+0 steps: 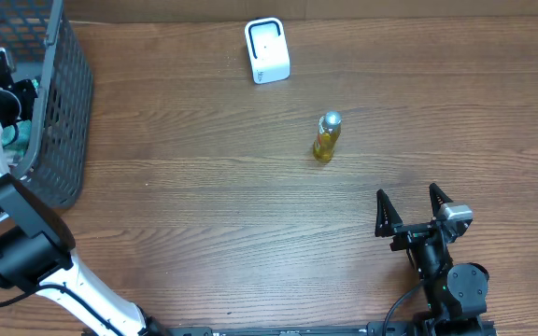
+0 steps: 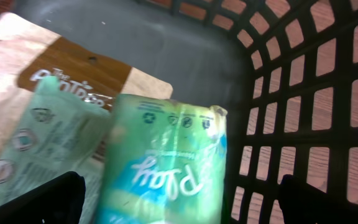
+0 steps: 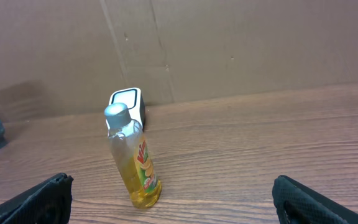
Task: Scan the item barcode
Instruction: 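Grasp the green tissue packet with the left gripper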
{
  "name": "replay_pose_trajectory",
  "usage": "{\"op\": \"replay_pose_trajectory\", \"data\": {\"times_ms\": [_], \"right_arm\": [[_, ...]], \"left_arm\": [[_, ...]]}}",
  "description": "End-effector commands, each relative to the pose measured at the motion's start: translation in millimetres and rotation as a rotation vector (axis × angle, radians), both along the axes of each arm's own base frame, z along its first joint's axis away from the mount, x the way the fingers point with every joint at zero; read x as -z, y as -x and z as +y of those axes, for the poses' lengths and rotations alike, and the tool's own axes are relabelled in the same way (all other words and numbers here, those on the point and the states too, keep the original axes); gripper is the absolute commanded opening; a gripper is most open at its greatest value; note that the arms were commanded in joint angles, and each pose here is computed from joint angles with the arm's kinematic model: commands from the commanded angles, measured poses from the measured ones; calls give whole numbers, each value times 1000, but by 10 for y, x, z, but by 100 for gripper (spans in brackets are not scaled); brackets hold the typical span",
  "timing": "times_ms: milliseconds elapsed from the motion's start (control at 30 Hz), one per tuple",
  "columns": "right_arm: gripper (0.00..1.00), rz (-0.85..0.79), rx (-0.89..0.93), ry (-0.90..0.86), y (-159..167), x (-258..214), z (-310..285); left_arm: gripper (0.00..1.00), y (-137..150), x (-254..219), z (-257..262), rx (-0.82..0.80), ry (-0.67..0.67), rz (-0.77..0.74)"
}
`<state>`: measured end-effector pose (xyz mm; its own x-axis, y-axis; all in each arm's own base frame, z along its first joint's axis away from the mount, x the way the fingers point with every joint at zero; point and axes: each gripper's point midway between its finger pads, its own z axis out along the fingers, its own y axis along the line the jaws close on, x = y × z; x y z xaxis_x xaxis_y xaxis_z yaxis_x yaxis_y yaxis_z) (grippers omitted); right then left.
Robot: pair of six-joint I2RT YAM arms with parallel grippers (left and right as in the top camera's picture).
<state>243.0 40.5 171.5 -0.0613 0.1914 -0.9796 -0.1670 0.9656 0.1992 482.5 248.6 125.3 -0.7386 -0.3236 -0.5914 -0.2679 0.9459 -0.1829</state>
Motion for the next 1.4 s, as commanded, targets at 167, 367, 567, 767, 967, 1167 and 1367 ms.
{"op": "replay_pose_trajectory", "data": {"times_ms": [167,367,567,767,967,1167,1367], "right_arm": [[100,-4,10,7,-5,19,-19],[100,-4,10,7,-5,19,-19],[100,-4,10,7,-5,19,-19],[100,-4,10,7,-5,19,-19],[100,-4,10,7,-5,19,-19],[100,-4,10,7,-5,19,-19],[100,-4,10,7,-5,19,-19]], "left_arm": [[96,30,461,-79,31,39,87],[78,66,491,-10,19,0,112],[63,40,388,44,10,-18,95],[55,74,17,146,-27,-102,61],[50,131,-679,138,-47,-181,-48],[49,269,-1490,37,-65,-258,-192],[42,502,-2133,-158,-120,-245,-316]]}}
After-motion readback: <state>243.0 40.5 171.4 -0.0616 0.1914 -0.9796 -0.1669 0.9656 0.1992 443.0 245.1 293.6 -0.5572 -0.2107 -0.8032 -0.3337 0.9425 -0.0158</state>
